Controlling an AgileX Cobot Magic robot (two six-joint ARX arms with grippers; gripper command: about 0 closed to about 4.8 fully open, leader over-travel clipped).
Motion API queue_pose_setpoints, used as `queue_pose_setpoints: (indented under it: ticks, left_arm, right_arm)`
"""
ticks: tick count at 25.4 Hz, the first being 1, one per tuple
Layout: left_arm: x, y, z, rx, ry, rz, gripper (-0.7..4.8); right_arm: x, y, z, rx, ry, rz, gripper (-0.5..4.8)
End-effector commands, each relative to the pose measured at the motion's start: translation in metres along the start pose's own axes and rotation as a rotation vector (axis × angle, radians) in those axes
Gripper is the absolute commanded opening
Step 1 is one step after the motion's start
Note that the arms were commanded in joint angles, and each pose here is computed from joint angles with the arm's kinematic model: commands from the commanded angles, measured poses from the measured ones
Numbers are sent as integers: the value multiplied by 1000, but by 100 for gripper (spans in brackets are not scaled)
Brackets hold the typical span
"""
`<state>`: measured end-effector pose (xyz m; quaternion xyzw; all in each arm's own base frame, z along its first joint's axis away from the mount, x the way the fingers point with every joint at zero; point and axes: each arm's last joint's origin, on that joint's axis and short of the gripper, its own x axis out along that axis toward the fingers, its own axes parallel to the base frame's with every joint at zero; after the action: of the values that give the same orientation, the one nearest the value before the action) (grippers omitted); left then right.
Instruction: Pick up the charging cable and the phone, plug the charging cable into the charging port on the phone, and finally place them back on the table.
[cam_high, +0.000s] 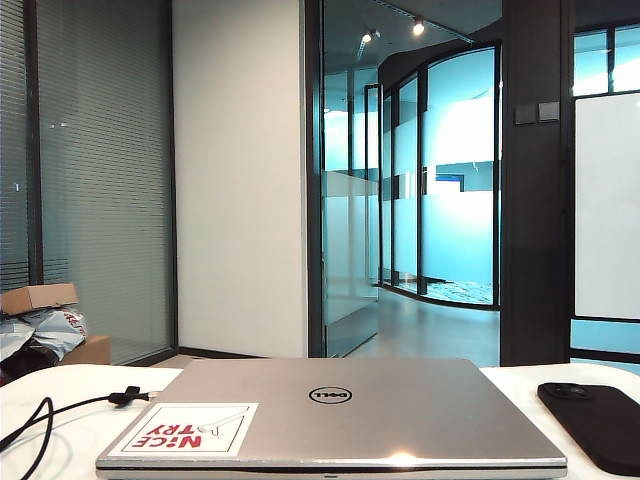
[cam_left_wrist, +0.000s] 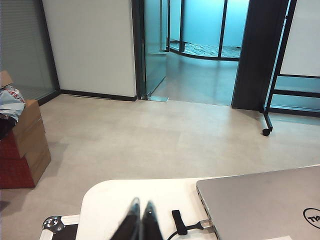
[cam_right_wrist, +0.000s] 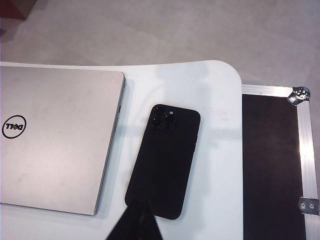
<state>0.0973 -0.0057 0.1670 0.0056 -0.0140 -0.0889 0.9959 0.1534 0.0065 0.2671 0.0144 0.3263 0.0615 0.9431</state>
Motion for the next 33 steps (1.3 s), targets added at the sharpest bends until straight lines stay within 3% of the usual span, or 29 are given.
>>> queue_pose_setpoints:
  ticks: [1, 12, 18, 25, 33]
  left_arm:
    - [0, 0, 1, 8, -13, 2, -5]
    - [0, 0, 1, 8, -13, 2, -5]
    - [0, 0, 1, 8, -14, 1, -5]
    - [0, 0, 1, 8, -15, 2, -5]
    - [0, 0, 1, 8, -16, 2, -5]
  right_arm:
    - [-1, 0, 2, -1, -23, 2, -5]
    - [-3, 0, 6, -8, -64, -4, -5]
    - [-12, -1, 0, -70, -412, -216, -5]
    - [-10, -3, -32, -46, -724, -251, -5]
    - [2, -4, -77, -41, -762, -239, -5]
